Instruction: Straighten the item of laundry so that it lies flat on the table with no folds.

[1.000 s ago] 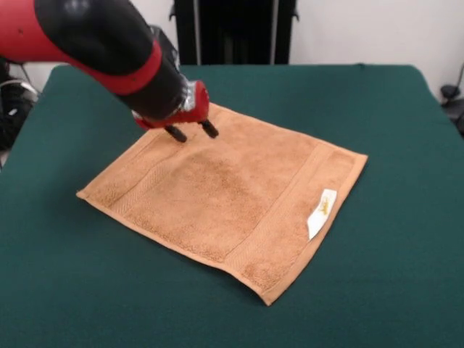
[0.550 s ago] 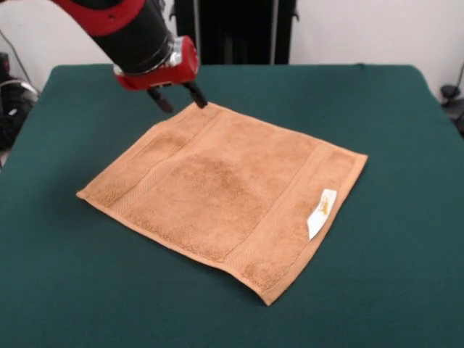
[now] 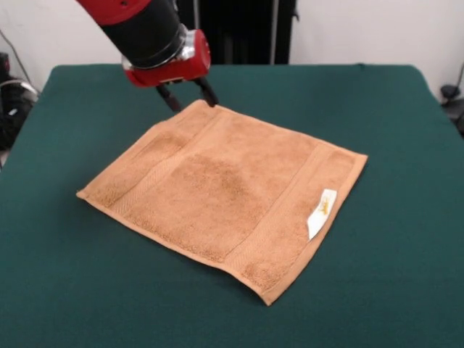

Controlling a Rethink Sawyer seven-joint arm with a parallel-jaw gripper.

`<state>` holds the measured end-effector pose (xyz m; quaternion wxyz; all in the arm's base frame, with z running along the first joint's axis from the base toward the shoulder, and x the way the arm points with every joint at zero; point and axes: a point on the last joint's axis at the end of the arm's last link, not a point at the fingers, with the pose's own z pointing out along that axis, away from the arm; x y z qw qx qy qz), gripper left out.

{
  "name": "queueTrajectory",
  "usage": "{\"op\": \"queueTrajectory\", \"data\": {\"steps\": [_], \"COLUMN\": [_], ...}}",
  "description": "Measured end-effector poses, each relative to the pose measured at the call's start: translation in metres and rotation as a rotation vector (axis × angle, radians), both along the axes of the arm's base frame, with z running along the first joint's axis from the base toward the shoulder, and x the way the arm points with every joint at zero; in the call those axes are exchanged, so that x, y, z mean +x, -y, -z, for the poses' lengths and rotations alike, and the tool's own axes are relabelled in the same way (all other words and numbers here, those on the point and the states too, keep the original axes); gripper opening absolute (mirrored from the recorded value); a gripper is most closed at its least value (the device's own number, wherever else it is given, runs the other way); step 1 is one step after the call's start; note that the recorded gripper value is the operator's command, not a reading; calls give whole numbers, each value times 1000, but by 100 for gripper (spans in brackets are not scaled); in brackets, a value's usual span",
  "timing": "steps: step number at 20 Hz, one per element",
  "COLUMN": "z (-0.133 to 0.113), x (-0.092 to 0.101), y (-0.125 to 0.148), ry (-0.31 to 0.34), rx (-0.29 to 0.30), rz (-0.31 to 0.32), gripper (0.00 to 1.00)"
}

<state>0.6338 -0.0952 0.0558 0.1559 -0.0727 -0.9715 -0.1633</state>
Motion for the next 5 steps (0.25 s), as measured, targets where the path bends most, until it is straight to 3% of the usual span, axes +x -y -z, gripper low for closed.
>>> {"op": "queueTrajectory", "data": {"steps": [5], "z": [3], "x": [0], "y": [-24], "ry": [-10], "rx": [-23], "rz": [-43], "gripper": [100]}}
